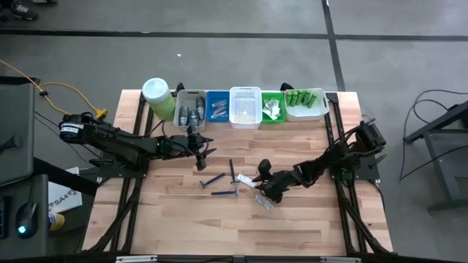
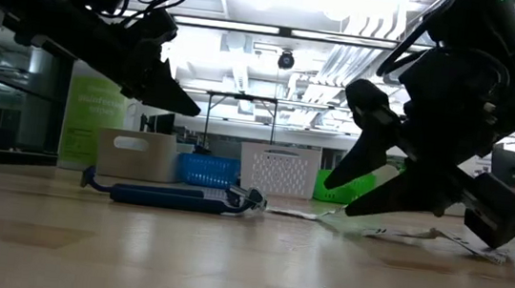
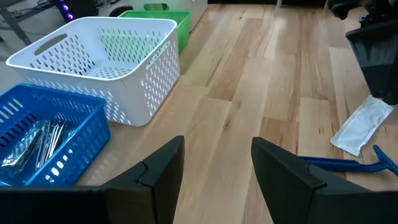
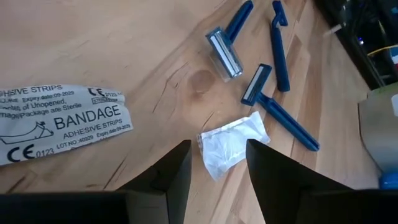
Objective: Pick & Place Travel size toiletries
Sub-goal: Put the top white bandage pack into the green bin
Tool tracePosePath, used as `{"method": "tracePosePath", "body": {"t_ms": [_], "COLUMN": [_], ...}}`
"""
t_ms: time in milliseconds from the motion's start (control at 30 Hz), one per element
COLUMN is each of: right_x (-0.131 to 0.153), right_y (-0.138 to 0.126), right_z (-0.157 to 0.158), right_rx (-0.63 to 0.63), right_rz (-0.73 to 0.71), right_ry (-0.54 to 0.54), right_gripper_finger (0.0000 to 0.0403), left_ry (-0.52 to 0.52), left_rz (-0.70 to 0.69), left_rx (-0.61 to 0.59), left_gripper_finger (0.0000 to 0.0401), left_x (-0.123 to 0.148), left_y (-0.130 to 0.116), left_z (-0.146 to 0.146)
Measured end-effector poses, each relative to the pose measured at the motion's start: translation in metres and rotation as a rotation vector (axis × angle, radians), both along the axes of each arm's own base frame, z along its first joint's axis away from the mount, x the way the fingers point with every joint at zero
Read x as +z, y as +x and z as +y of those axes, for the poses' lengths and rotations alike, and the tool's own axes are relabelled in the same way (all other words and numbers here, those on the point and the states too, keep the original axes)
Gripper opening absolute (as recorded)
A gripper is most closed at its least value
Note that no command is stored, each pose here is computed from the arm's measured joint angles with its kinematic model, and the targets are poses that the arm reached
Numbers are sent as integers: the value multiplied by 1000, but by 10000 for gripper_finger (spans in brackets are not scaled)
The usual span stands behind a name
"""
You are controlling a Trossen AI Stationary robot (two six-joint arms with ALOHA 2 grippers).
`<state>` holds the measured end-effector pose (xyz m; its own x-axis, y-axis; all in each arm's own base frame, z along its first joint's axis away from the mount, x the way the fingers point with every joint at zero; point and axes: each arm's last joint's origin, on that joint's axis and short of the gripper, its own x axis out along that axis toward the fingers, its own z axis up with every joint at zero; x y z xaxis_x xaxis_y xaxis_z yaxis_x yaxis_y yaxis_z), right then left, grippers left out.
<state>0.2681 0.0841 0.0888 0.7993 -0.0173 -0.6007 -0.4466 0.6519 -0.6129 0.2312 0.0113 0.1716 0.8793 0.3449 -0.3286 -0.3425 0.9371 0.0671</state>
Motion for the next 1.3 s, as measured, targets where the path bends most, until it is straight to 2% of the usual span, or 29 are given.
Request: {"method": "tracePosePath", "body": {"t_ms": [400, 533, 700, 933, 1133, 1300], "right_x": [-2, -1, -1, -2, 4, 11], "right_y": [2, 2, 2, 1, 12, 19], "right_z": [-9, -10, -9, -7, 2, 6], "right_rx": [43, 97, 148, 141, 158, 159], "right_rz": [23, 23, 26, 44, 231, 232], "right_ry": [-72, -138, -163, -221, -279, -280], "right_gripper_finger": [146, 146, 146, 146, 146, 146], "left_ry": [0, 1, 0, 1, 4, 4], "left_rz": [2, 9, 22, 23, 24, 24], "left_rx": [0, 0, 0, 0, -2, -2], "left_gripper_finger": [186, 186, 186, 186, 186, 186], "left_x": [0, -1, -2, -2, -2, -2], "left_y": [0, 0, -1, -1, -1, -1], "left_z": [0, 0, 0, 0, 0, 0]}}
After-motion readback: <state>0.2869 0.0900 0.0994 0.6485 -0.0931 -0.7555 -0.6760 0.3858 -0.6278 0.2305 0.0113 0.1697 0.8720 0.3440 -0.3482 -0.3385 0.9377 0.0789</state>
